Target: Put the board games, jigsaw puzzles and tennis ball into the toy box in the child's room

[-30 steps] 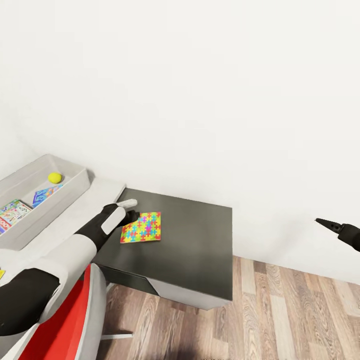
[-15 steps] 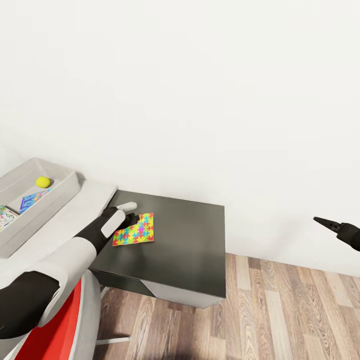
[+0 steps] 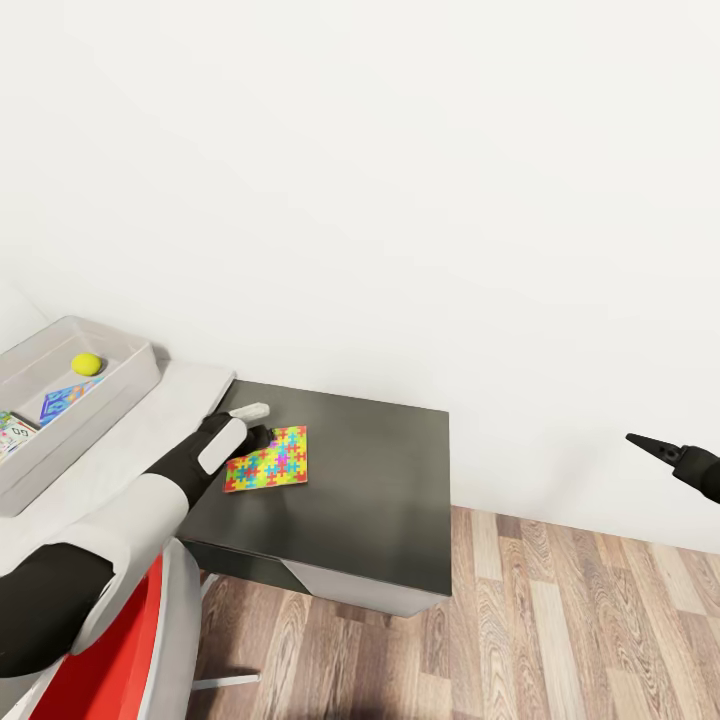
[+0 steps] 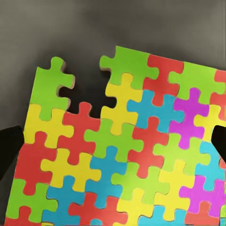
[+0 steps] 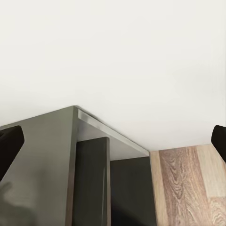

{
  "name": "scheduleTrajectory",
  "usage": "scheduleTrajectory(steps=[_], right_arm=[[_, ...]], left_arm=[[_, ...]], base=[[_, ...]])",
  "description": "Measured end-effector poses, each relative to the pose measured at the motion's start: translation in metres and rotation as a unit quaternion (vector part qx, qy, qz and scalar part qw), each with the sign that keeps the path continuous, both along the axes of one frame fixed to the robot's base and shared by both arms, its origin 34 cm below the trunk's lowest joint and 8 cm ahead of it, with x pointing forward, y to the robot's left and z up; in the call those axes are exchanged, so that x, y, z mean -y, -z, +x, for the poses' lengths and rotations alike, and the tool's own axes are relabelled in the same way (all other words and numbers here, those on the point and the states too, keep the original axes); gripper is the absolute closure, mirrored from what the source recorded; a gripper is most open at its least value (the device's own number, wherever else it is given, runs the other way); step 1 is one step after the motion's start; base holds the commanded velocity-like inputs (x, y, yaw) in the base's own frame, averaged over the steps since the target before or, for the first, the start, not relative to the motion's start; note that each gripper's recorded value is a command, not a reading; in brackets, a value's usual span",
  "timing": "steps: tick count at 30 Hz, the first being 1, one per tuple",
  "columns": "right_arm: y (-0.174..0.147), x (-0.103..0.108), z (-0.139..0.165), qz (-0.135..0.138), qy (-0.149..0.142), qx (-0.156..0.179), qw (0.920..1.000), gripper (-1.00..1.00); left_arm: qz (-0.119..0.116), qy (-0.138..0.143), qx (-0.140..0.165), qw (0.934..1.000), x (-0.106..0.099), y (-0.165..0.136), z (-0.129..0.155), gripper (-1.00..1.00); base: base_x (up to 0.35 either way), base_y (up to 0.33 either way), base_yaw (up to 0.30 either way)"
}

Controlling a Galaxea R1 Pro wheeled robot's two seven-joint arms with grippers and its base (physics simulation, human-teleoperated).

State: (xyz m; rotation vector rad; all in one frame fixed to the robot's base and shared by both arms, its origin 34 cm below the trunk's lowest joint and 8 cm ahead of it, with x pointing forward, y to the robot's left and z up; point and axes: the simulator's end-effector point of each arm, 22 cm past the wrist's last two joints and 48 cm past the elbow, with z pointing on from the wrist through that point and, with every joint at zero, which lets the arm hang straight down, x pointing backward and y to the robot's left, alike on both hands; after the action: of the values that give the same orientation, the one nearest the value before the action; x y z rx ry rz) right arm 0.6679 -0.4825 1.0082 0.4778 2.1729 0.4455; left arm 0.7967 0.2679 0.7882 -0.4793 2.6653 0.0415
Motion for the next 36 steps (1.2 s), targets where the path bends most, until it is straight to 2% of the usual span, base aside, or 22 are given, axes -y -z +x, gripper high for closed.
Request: scheduleTrajectory(steps=[3,6,9,24,33,34,36], right_arm=[[0.000,0.000,0.000,0.000,0.000,0.000,1.0000,-1.00],[-0.012,-0.001,0.007,0.014,0.001,0.023,0.9996,-1.00],[-0.016,0.003,0.007,0.014,0.006,0.028,0.9995,-1.00],[-0.016,0.003,0.007,0.014,0.006,0.028,0.9995,-1.00],[-0.016,-0.001,0.011,0.010,0.003,0.034,0.9994,-1.00],[-0.015,-0.002,0.012,0.011,0.003,0.034,0.9993,-1.00],[-0.015,-0.002,0.012,0.010,0.004,0.037,0.9993,-1.00]], left_arm=[[0.005,-0.004,0.000,1.0000,-0.009,0.000,0.000,-1.00],[0.019,-0.015,-0.001,0.9997,-0.027,-0.004,0.003,-1.00],[0.030,-0.024,-0.006,0.9992,-0.042,-0.003,0.001,-1.00],[0.030,-0.024,-0.006,0.9992,-0.042,-0.004,0.002,-1.00],[-0.013,-0.047,-0.021,0.9986,-0.037,0.012,-0.019,-1.00],[-0.028,-0.056,-0.023,0.9978,-0.034,0.015,-0.022,-1.00],[-0.033,-0.054,-0.019,0.9978,-0.030,0.012,-0.020,-1.00]], base=[[0.000,0.000,0.000],[0.000,0.000,0.000],[0.000,0.000,0.000],[0.000,0.000,0.000],[0.000,0.000,0.000],[0.000,0.000,0.000],[0.000,0.000,0.000]])
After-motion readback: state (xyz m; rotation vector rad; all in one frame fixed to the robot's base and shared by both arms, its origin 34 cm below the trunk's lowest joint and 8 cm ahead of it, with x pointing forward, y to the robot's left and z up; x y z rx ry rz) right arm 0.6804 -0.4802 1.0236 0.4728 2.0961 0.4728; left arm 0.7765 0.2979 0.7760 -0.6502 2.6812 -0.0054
